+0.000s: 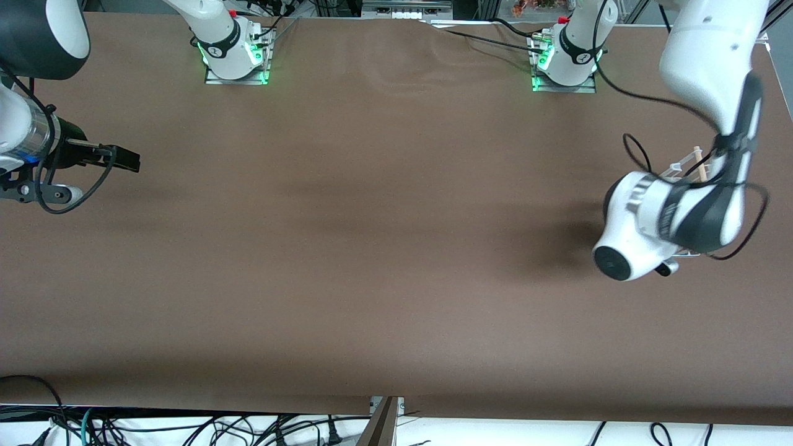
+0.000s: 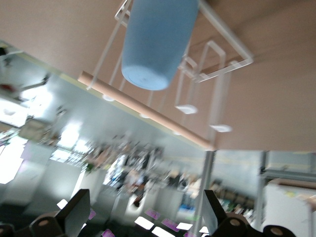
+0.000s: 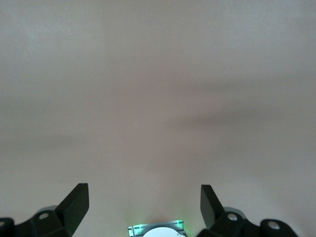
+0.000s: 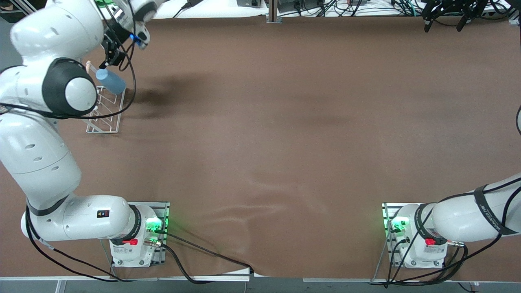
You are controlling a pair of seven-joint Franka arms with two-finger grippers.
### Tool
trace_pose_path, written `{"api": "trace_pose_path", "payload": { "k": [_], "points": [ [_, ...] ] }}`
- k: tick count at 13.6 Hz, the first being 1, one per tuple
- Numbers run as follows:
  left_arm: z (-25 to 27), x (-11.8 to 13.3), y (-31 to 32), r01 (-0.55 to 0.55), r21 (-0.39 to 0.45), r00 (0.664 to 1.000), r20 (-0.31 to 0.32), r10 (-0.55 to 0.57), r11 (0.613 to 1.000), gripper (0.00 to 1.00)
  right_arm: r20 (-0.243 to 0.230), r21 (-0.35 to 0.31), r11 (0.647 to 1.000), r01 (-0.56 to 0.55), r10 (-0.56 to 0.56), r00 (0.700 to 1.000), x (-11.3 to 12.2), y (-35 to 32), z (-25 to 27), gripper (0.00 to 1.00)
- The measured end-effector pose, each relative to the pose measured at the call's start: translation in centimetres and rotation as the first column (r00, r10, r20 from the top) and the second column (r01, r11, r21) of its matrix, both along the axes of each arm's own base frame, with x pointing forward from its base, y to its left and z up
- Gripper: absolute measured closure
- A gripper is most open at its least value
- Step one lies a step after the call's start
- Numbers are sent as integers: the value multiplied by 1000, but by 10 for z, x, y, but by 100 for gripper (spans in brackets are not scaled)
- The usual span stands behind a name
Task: Transfer cup to left arm and place on rack
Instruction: 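Release the cup onto the rack peg and raise the left gripper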
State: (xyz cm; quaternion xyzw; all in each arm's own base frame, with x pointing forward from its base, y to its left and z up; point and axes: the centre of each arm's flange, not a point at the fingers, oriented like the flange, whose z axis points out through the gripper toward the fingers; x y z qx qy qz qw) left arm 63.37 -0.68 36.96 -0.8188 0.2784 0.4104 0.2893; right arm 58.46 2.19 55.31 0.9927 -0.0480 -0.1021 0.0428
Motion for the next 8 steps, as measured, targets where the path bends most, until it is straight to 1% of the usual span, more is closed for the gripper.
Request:
{"api": "trace_pose_path", "payload": {
  "k": [1, 2, 4, 6, 8],
  "points": [
    [35, -3, -3, -51, -101, 997, 52, 56, 994, 0, 3, 4, 1000, 3, -3, 1000, 0, -1, 3, 0],
    [68, -7, -6, -85, -193, 990, 98, 106, 978, 0, 6, 13, 1000, 6, -6, 1000, 0, 0, 4, 0],
    [117, -15, -17, -151, -347, 959, 174, 222, 926, 0, 12, 35, 999, 9, -10, 1000, -2, 1, 9, 0],
    [147, -25, -34, -229, -464, 911, 207, 356, 856, 0, 34, 51, 999, 10, -12, 999, -9, 1, 25, 0],
    [168, -26, -46, -260, -537, 853, 261, 452, 802, 0, 48, 59, 998, 8, -11, 999, -25, -1, 42, 0]
  ]
}}
